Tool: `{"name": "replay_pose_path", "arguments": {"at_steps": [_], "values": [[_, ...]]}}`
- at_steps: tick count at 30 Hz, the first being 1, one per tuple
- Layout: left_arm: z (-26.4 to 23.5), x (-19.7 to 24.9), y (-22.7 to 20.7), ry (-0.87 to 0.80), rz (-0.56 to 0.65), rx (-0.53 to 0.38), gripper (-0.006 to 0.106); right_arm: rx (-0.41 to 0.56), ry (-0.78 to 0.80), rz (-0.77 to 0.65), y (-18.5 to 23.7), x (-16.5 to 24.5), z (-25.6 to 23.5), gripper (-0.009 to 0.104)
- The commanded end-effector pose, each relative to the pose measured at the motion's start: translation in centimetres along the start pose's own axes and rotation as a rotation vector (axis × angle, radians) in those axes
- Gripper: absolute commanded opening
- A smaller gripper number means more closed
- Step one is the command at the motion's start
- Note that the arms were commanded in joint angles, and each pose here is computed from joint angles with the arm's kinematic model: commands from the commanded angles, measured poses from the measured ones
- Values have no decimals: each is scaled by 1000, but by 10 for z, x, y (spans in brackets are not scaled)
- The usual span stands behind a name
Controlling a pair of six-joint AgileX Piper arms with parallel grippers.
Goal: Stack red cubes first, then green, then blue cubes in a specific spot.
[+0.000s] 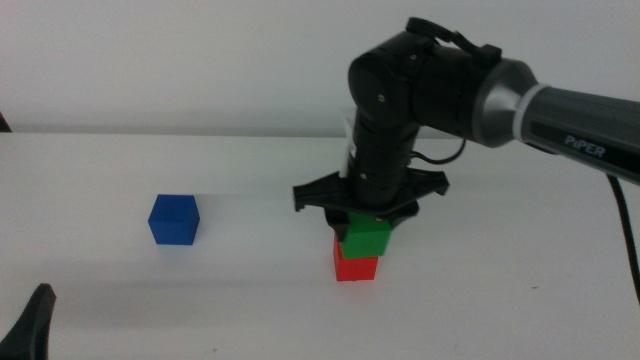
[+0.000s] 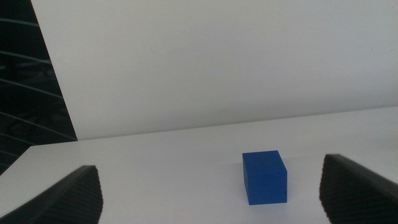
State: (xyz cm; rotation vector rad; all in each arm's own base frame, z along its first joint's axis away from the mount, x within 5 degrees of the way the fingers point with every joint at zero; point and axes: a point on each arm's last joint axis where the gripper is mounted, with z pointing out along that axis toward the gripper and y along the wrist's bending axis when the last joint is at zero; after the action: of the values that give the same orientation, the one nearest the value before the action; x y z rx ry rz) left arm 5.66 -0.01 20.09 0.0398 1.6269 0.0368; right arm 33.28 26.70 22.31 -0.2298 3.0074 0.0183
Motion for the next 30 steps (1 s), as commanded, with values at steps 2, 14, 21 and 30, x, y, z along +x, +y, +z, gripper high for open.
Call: {"name": "replay_pose_path", "arguments": {"at_steps": [2, 14, 21, 30], "values": [[-1, 10, -1, -16, -6, 2, 94, 37, 27, 27, -11, 4, -4, 13], [-1, 10, -1, -16, -6, 2, 94, 20, -54, 51, -8, -5, 3, 13], [-1, 10, -1, -16, -6, 2, 94, 16, -83, 60, -7, -8, 5, 13], [-1, 10, -1, -16, -8, 2, 94, 22, -61, 47, 0, -6, 16, 13]]}}
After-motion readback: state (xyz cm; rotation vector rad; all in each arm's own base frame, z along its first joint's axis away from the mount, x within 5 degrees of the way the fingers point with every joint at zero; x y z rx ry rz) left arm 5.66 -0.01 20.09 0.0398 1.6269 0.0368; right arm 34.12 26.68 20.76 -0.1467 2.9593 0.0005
